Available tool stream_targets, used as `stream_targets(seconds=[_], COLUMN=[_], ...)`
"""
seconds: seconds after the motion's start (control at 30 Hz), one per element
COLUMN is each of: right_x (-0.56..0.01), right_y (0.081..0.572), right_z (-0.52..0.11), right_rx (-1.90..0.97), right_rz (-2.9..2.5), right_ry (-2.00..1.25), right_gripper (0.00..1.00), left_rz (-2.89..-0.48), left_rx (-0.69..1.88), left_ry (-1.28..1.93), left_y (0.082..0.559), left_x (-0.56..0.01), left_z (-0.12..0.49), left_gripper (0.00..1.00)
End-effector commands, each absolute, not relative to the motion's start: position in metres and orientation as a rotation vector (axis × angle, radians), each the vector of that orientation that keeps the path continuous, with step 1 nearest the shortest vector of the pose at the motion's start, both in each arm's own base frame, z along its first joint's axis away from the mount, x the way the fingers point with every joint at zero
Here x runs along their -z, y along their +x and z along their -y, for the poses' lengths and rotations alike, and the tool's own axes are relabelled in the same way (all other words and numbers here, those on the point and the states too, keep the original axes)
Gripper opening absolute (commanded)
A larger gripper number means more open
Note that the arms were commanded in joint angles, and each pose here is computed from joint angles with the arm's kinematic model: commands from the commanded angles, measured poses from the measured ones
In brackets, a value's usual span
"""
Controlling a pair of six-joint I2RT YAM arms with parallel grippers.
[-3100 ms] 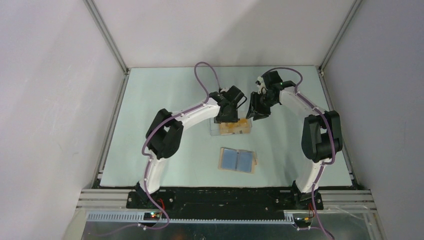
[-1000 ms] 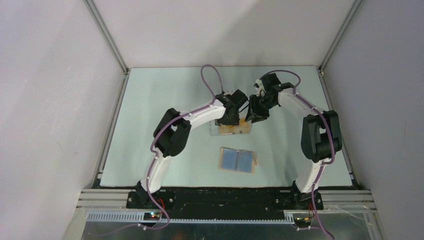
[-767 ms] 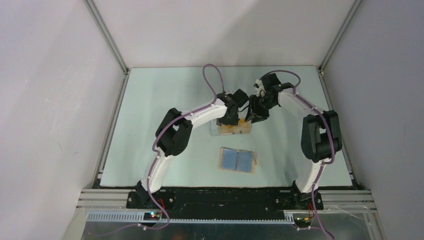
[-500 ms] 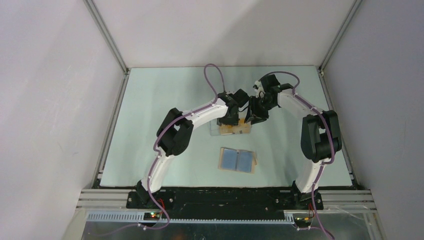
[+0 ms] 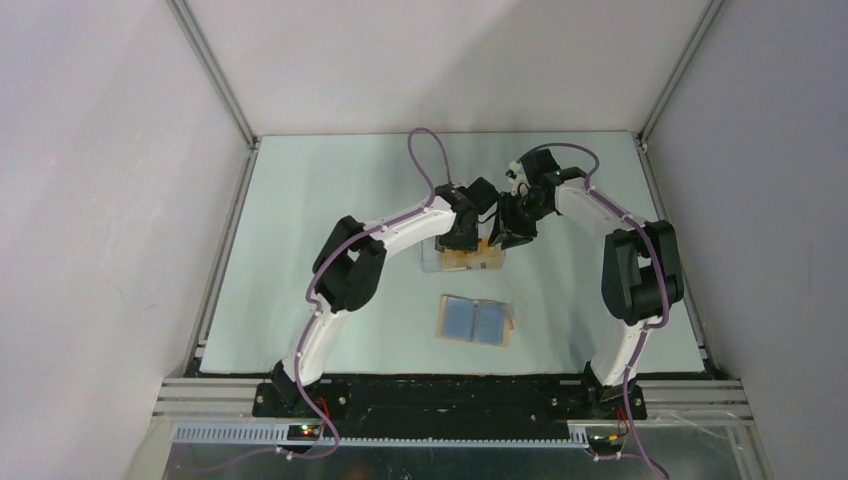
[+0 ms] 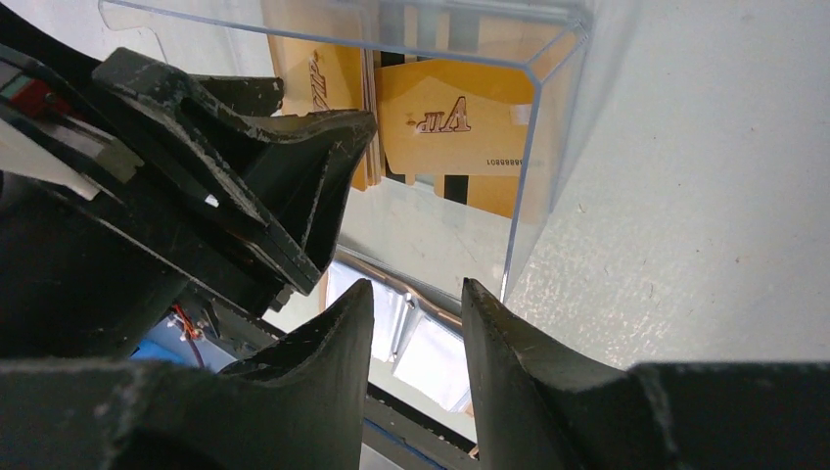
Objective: Put the credit cards into the card holder
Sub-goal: Pick up the credit card from the storage box.
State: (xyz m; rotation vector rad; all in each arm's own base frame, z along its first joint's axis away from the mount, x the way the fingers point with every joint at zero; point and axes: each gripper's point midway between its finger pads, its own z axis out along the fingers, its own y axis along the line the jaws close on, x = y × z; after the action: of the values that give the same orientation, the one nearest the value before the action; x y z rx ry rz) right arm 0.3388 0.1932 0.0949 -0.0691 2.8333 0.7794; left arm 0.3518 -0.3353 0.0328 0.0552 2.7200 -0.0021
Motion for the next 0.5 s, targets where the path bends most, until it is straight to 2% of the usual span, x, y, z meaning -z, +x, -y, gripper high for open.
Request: stream_targets(seconds=[0.0,0.3,0.47], right_x=[-0.109,-0.118,-0.120], right_y=[0.341,0.343,0.343], right_z=[-0.194,-0.193,-0.192], right_rx=[-0.802,-0.820,-0.824], right_rz=[-2.786,-2.760,-2.754], right_ry=[-0.078,-0.070,-0.068], right_gripper=[0.43,0.44,0.44], left_rz=[-2.654,-2.598,-2.619], left_rx=[0.143,0.155,0.123], left_ry=[0.044,0.019,0.023], left_y=[0.353,0.359,0.357], left_x=[-0.080,-0.106,-0.096], left_z=[0.352,0.343,0.335], left_gripper=[0.33,0.31,0.46])
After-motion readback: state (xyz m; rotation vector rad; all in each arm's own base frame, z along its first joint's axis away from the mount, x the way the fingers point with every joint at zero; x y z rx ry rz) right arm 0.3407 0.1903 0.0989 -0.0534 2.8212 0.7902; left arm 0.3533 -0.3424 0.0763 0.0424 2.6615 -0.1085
